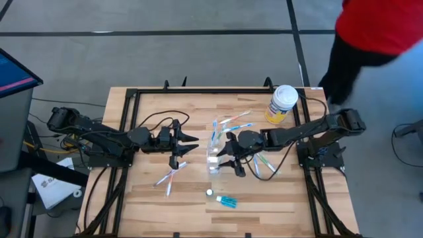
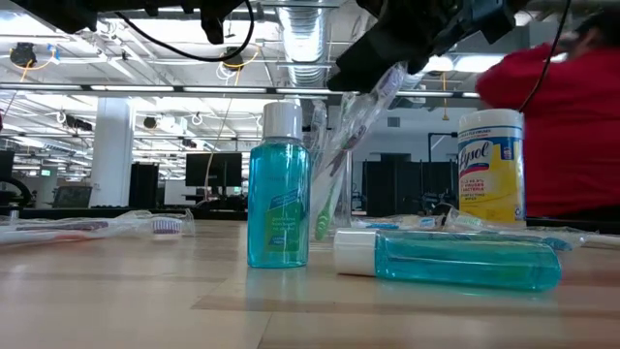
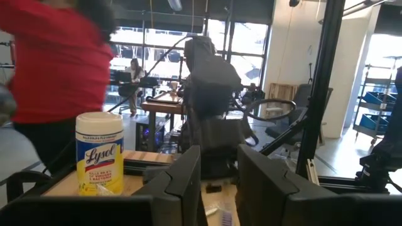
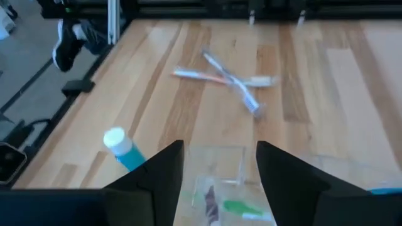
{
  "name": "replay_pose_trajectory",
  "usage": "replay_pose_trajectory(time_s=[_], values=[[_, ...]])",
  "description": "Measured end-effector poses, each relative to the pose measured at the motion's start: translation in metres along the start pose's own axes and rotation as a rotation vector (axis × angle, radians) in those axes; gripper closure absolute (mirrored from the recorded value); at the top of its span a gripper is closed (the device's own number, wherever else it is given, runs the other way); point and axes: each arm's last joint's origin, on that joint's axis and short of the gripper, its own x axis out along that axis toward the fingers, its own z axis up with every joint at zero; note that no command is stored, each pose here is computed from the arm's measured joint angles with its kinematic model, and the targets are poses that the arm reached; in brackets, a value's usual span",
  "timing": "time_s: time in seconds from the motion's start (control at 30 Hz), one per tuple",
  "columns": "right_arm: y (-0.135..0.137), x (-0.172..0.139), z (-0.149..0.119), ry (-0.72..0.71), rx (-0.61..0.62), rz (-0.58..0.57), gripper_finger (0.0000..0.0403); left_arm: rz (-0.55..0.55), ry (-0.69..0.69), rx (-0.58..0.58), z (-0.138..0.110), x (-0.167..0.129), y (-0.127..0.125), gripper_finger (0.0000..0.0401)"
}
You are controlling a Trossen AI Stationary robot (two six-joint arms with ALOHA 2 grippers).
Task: Pick & Place toothbrushing station
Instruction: Put the top blue toothbrush into the transparent organizer
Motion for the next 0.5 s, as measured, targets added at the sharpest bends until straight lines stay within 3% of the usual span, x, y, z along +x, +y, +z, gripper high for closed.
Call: replay_pose_trajectory(time_s=[0.5], values=[[0.005,-0.052,0.008,0.066,0.029,-0.049,0.0216,0.000,0.000,0.000,0.000,0.000,0.000,0.0299]])
